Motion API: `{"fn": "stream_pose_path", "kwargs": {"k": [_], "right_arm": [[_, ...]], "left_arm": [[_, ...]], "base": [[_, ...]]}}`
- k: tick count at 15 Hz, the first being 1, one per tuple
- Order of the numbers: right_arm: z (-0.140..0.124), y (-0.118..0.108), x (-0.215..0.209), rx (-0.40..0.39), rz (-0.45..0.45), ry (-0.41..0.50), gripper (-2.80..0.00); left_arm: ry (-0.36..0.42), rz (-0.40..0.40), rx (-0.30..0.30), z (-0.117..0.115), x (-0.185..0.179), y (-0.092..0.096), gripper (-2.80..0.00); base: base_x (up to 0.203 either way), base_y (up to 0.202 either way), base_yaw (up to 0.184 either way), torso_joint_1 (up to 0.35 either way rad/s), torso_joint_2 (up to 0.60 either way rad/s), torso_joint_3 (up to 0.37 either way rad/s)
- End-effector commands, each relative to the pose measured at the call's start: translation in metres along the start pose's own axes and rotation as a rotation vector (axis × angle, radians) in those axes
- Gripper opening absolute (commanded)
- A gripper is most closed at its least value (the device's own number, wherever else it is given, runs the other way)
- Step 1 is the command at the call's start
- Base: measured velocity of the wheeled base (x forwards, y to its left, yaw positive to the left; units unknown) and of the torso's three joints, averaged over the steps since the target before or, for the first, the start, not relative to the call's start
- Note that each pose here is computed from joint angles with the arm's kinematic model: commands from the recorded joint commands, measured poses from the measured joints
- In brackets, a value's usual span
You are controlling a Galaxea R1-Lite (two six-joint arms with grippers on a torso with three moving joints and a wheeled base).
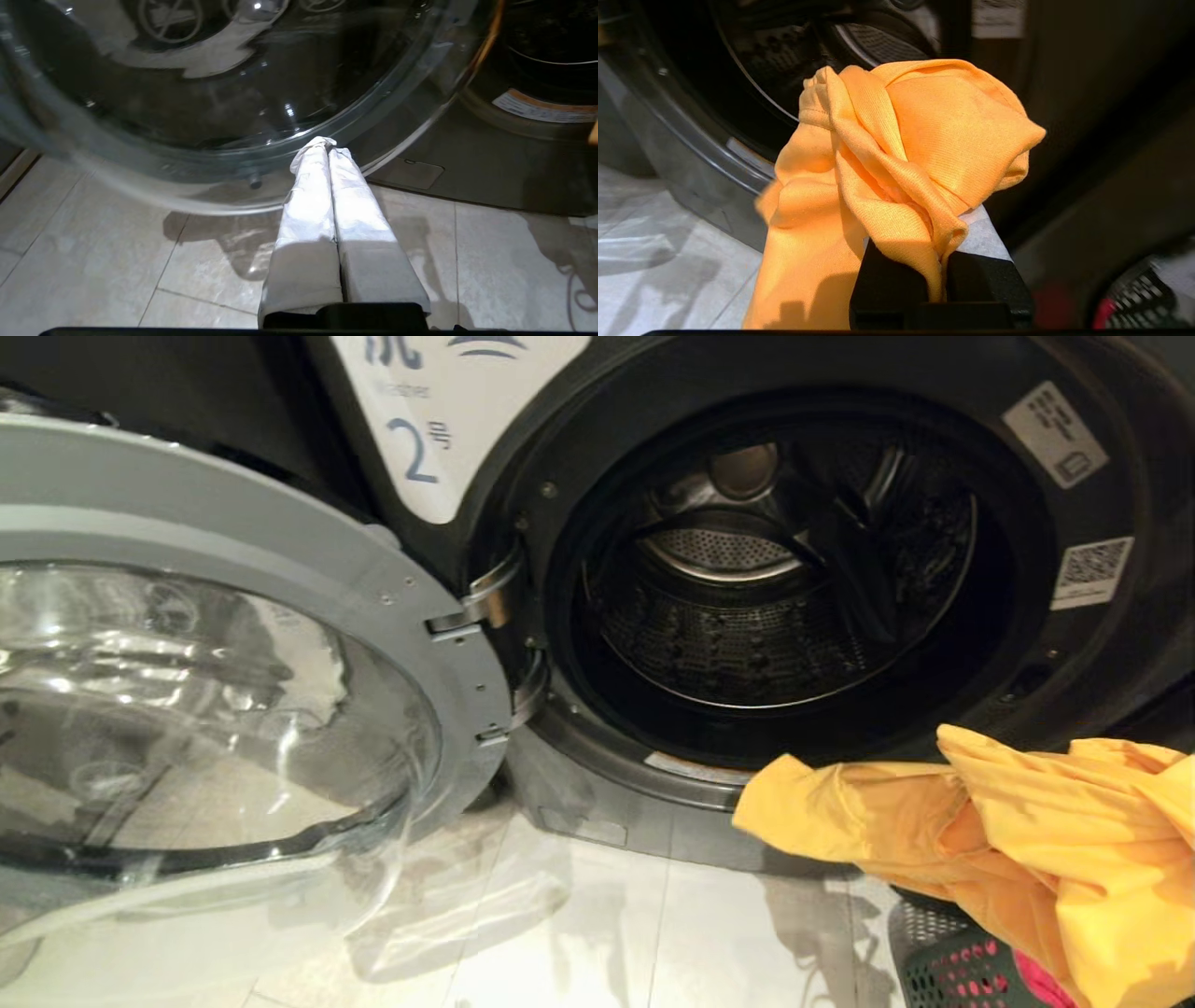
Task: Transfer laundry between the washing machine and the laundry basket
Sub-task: Pick a cloth and place it into the basket
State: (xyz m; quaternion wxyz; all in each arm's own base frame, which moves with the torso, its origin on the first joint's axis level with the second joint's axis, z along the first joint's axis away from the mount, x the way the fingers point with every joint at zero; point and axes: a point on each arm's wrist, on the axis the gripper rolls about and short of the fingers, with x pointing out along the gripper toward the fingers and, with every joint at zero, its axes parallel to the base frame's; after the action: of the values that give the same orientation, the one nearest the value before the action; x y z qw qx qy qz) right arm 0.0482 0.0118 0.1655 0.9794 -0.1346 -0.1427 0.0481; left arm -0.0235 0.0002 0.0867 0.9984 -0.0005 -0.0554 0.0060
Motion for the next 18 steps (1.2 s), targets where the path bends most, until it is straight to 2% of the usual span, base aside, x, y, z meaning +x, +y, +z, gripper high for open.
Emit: {"fn": "stream_pose_path", "kwargs": {"k": [1, 7, 11, 13, 16, 18], "right_arm": [[0.000, 0.000, 0.001, -0.002, -0.001, 0.000, -2.80], [-0.001, 0.000, 0.003, 0.013, -0.021, 0.018, -2.80], [-0.005, 0.002, 0.018, 0.104, -0.103, 0.108, -2.80], [0.004, 0.000, 0.035, 0.148, -0.162, 0.109, -2.80], [0.021, -0.004, 0.059, 0.165, -0.193, 0.076, -2.80], [0.017, -0.001, 0.065, 0.162, -0.185, 0.107, -2.80]], "left_arm": [[0.040, 0.000, -0.001, -0.011, 0.002, 0.000, -2.80], [0.040, 0.000, -0.001, -0.011, 0.002, 0.000, -2.80], [0.040, 0.000, 0.001, -0.011, 0.002, 0.000, -2.80], [0.040, 0.000, -0.001, -0.011, 0.002, 0.000, -2.80], [0.040, 0.000, 0.000, -0.011, 0.002, 0.000, -2.80], [0.040, 0.000, 0.001, -0.011, 0.002, 0.000, -2.80]], "base": [[0.003, 0.008, -0.177, 0.001, 0.01, 0.005], [0.000, 0.009, -0.178, 0.003, 0.00, 0.001], [-0.001, 0.009, -0.176, 0.002, 0.00, 0.002], [-0.003, 0.006, -0.155, 0.005, 0.00, 0.004], [0.000, 0.002, -0.032, 0.001, 0.00, -0.001], [0.000, 0.000, 0.000, 0.000, 0.00, 0.000]]}}
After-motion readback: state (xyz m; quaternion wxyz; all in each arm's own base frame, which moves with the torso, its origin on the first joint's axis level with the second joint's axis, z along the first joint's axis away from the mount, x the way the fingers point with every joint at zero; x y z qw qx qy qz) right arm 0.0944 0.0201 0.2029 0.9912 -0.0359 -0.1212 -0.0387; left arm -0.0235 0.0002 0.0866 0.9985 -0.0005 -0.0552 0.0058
